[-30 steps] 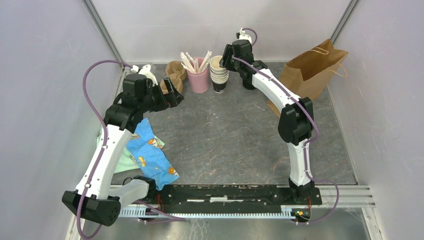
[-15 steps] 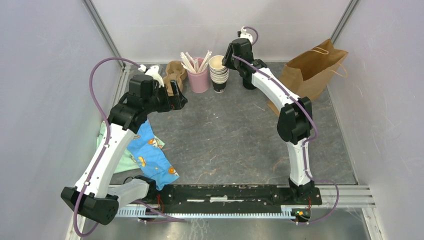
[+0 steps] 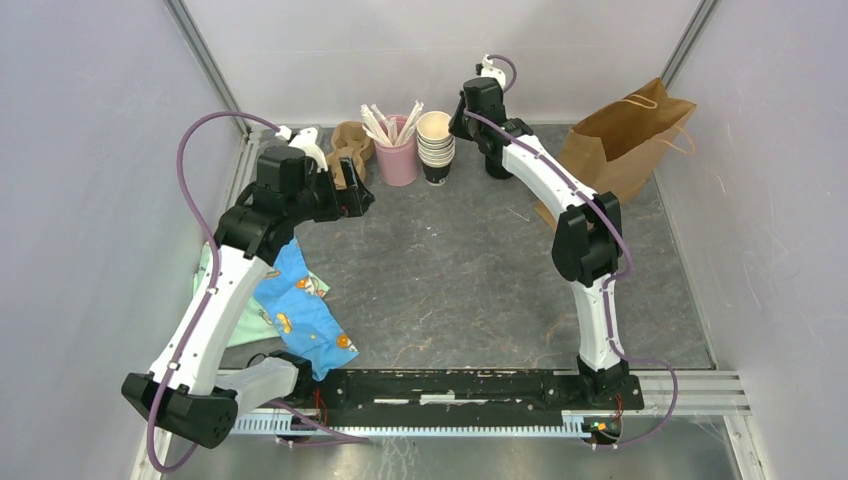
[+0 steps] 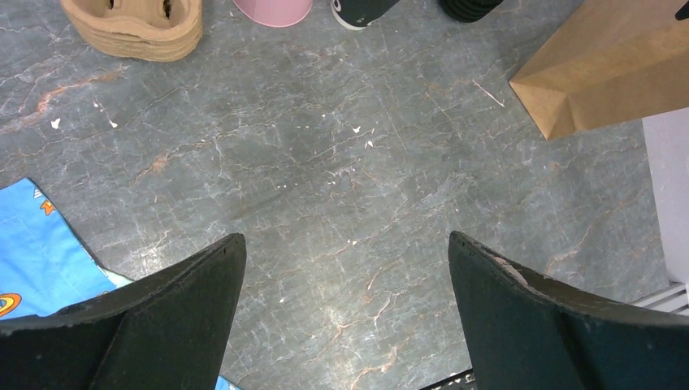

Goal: Pack the takeout coffee
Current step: Pick up the coffee cup.

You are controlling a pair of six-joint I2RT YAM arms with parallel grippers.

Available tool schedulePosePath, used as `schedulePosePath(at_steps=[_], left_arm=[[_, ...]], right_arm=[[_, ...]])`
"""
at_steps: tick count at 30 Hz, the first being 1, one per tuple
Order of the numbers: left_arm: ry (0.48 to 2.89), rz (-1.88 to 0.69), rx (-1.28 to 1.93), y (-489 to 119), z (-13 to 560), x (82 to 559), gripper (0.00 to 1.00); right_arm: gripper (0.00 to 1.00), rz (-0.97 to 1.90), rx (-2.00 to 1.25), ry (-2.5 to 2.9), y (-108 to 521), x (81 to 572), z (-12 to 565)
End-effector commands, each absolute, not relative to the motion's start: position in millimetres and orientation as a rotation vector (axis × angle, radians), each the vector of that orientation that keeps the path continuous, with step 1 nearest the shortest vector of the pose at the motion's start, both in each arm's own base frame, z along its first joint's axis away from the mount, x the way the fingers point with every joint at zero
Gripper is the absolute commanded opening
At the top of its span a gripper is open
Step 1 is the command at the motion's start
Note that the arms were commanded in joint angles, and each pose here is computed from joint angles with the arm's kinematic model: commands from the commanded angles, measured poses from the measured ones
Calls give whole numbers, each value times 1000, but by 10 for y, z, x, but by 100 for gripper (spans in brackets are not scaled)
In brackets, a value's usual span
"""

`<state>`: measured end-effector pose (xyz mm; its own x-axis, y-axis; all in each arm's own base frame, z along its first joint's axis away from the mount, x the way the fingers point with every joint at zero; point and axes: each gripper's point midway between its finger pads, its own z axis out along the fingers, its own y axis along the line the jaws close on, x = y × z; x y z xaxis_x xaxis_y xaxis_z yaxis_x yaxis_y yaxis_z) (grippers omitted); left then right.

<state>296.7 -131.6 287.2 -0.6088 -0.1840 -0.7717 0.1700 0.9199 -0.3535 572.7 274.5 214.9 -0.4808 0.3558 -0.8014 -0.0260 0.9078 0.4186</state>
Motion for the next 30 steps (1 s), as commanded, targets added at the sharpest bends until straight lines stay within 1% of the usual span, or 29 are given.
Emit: schedulePosePath(at_steps=[1,3,7,15,19,23,26,29,30], left_arm=[[2127,-473,31,-1307,3026,3020,100],[2124,-475,29,-1308,3038,3021,100],[2124,-480,24,-1316,3046,3028,100],[2121,-509,20,-1352,3073,3020,100],[2114,-515,19,-1358,3106,3024,100],[2115,-526,12,-1373,3111,3023,100],[2123,-546,-6,-1396,3101,3023,100],[2133,-583,-38,-1443,3102,3038,100],[2136,-600,-58,-1460,3108,3045,100]], right_arm=[[13,516,289,1898,2661,5735,2808],[8,527,292,1883,2640,5703,2893],[4,582,328,1872,2579,5672,2966],[3,639,341,1838,2537,5593,3227],[2,661,326,1803,2492,5482,3498],[1,645,266,1761,2394,5265,3827],[0,653,44,1741,2423,4949,3987],[0,732,-331,1744,2617,4408,3762],[0,746,-432,1761,2651,4207,3601]])
